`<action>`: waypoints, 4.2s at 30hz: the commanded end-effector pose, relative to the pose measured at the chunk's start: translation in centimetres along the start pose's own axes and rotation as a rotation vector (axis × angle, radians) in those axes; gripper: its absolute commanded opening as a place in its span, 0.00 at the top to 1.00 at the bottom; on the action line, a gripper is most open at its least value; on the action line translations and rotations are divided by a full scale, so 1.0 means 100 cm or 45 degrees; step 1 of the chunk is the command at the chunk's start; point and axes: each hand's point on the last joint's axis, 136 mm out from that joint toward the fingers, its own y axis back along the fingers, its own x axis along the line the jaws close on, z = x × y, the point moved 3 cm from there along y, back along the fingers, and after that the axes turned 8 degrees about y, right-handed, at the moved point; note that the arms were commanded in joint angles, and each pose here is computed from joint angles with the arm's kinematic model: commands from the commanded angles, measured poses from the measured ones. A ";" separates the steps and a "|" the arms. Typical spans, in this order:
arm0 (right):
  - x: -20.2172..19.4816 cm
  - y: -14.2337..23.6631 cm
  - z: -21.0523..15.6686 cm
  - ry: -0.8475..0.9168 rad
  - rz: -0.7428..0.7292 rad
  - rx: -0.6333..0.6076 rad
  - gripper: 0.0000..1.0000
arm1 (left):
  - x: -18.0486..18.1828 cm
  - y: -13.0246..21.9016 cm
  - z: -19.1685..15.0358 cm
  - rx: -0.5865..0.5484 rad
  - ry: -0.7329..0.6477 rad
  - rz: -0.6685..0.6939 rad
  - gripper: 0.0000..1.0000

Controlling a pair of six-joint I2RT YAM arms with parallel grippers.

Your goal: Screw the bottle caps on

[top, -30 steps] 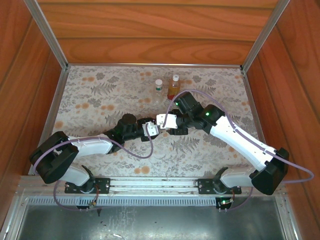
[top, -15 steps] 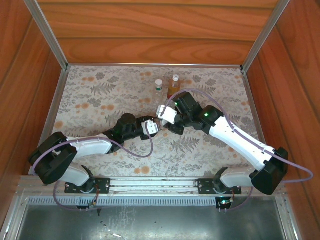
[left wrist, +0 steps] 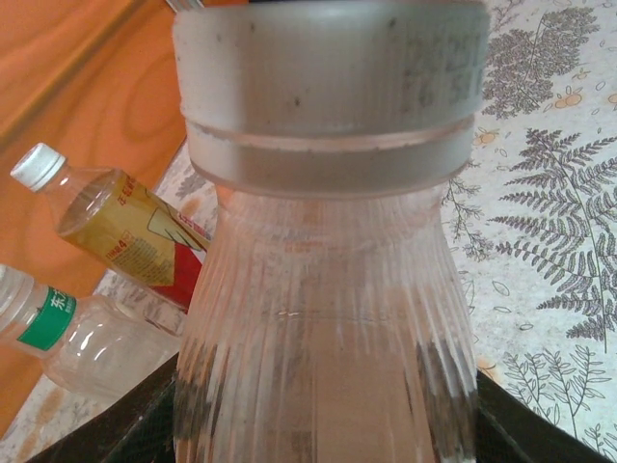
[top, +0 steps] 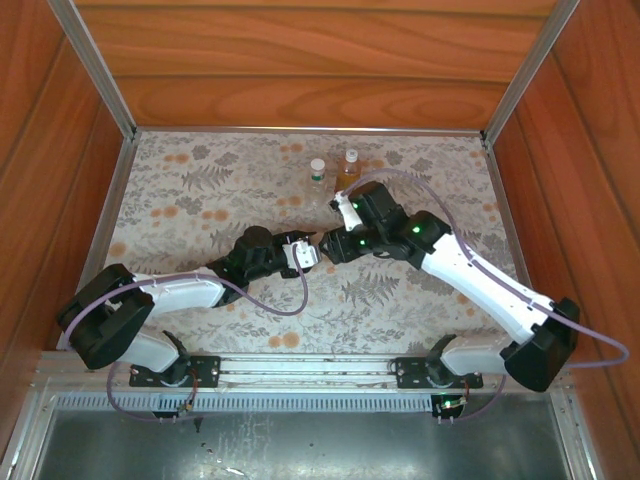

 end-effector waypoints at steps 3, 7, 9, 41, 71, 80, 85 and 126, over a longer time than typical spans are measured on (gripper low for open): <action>-0.008 0.016 -0.009 0.743 -0.089 -0.006 0.26 | -0.004 0.008 0.010 -0.048 -0.019 -0.018 0.46; 0.001 0.014 -0.018 1.219 -0.018 0.070 0.32 | -0.006 0.010 0.006 -0.035 -0.024 -0.015 0.46; 0.007 0.012 -0.022 1.394 0.021 0.082 0.32 | -0.006 0.011 0.005 -0.031 -0.032 -0.012 0.46; 0.013 -0.014 0.026 -0.128 0.011 -0.129 1.00 | -0.004 0.012 0.004 -0.018 -0.043 0.000 0.46; 0.019 -0.009 0.001 1.490 0.050 -0.029 0.47 | -0.009 0.016 0.004 -0.027 -0.026 -0.029 0.46; 0.019 -0.015 -0.001 1.447 0.068 -0.018 0.63 | -0.009 0.017 0.003 -0.023 -0.028 -0.023 0.46; 0.020 -0.013 0.001 1.274 0.070 -0.041 0.87 | -0.008 0.017 0.004 -0.023 -0.031 -0.018 0.46; 0.028 0.013 0.050 0.395 0.270 -0.843 0.47 | 0.013 0.041 0.051 -0.253 0.555 -0.172 0.46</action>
